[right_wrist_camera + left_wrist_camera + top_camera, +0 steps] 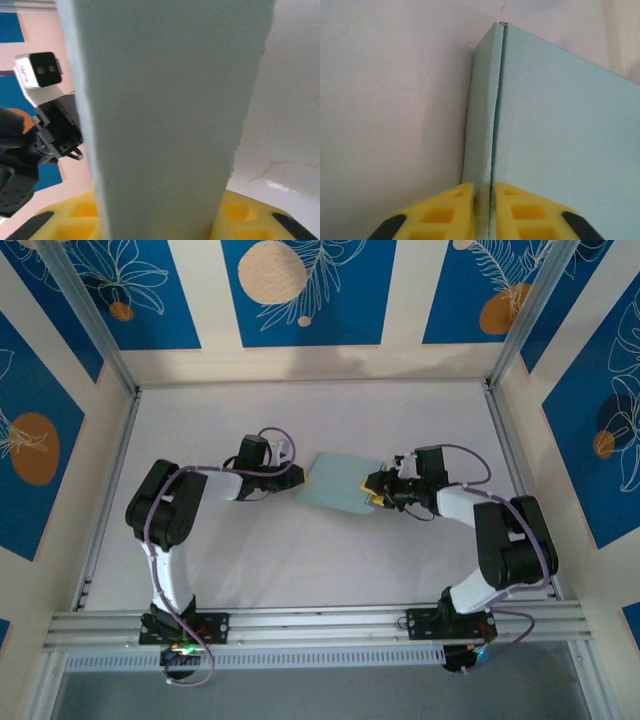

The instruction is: Fold the paper box

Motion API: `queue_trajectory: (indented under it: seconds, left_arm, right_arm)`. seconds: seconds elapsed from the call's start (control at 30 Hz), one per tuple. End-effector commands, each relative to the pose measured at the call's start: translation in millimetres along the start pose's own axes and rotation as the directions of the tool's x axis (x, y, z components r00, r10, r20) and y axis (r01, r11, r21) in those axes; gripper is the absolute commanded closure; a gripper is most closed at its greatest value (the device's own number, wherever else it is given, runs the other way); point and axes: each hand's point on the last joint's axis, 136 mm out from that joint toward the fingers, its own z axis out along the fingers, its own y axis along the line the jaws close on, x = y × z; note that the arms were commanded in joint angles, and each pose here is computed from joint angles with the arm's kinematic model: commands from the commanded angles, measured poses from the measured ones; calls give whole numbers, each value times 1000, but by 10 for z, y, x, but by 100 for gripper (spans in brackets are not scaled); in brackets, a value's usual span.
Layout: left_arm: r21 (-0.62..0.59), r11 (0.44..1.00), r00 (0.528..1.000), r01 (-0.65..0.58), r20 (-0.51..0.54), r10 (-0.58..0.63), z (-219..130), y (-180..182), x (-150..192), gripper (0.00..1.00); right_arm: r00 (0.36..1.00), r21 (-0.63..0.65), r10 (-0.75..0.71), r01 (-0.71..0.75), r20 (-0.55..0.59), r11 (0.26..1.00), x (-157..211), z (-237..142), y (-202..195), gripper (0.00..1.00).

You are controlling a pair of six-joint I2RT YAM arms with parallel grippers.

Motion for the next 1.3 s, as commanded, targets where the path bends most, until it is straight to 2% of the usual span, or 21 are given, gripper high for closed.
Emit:
queue_trajectory:
  seconds: [0.0, 0.1, 0.2, 0.27, 0.3, 0.37, 0.4, 0.47, 0.5, 0.53, 0.57, 0.6, 0.63, 0.67, 0.83, 0.93, 1.1, 1.17, 1.27]
  left_arm:
    - [-105, 993, 994, 60, -83, -69, -86, 203, 312, 76]
    - [-172, 985, 999, -15, -39, 8, -336, 79, 145, 56]
    - [-241, 958, 986, -152, 29, 163, -719, -176, -108, 43]
    - [-275, 922, 950, -274, 73, 304, -995, -410, -254, 38]
    - [-300, 886, 913, -355, 93, 397, -1139, -540, -315, 36]
    - [-335, 779, 799, -529, 112, 591, -1370, -841, -354, 36]
    - [-343, 697, 711, -630, 104, 695, -1436, -1004, -315, 34]
    - [-322, 496, 501, -806, 74, 862, -1496, -1318, -131, 30]
    - [-301, 369, 372, -880, 48, 927, -1478, -1455, 20, 28]
    - [-285, 240, 246, -928, 17, 969, -1450, -1543, 165, 25]
    - [-276, 146, 154, -950, -8, 988, -1424, -1573, 271, 23]
    - [-257, 51, 61, -965, -31, 998, -1386, -1596, 391, 22]
    - [-258, -21, -10, -966, -46, 999, -1362, -1609, 462, 21]
    - [-265, -69, -57, -962, -53, 997, -1336, -1620, 504, 20]
    - [-310, -277, -267, -909, -76, 961, -1195, -1695, 643, 14]
    - [-339, -383, -365, -859, -120, 923, -1072, -1729, 663, 13]
    - [-458, -514, -463, -725, -228, 856, -931, -1807, 485, 14]
    - [-524, -552, -485, -648, -275, 830, -902, -1862, 379, 16]
    - [-557, -599, -511, -575, -327, 795, -859, -1916, 328, 23]
  right_arm:
    - [1000, 5, 26, -26, 18, 1000, 33, -103, 83, 66]
    - [999, 7, 41, -41, 35, 999, 44, -219, 145, 66]
    - [998, -6, 60, -60, 33, 998, 88, -352, 229, 65]
    - [997, -23, 75, -74, 24, 997, 137, -426, 282, 64]
    - [997, -33, 81, -80, 15, 996, 169, -462, 316, 64]
    - [996, -48, 91, -92, -11, 995, 241, -515, 372, 63]
    - [995, -54, 100, -101, -24, 993, 282, -539, 394, 64]
    - [992, -76, 115, -118, -41, 990, 341, -593, 442, 64]
    - [991, -90, 122, -126, -49, 988, 367, -620, 474, 64]
    - [991, -104, 124, -129, -52, 986, 384, -656, 515, 64]
    - [991, -116, 125, -130, -56, 985, 401, -681, 547, 64]
    - [990, -130, 124, -131, -60, 983, 416, -710, 591, 64]
    - [990, -143, 123, -131, -64, 981, 426, -736, 637, 64]
    - [990, -154, 122, -131, -69, 979, 441, -754, 672, 64]
    - [989, -202, 113, -130, -92, 971, 507, -836, 845, 64]
    - [990, -219, 102, -121, -96, 968, 543, -876, 902, 64]
    - [987, -243, 114, -138, -110, 960, 590, -904, 950, 64]
    - [987, -252, 109, -135, -115, 958, 611, -912, 976, 63]
    - [986, -257, 111, -139, -121, 956, 631, -917, 996, 63]
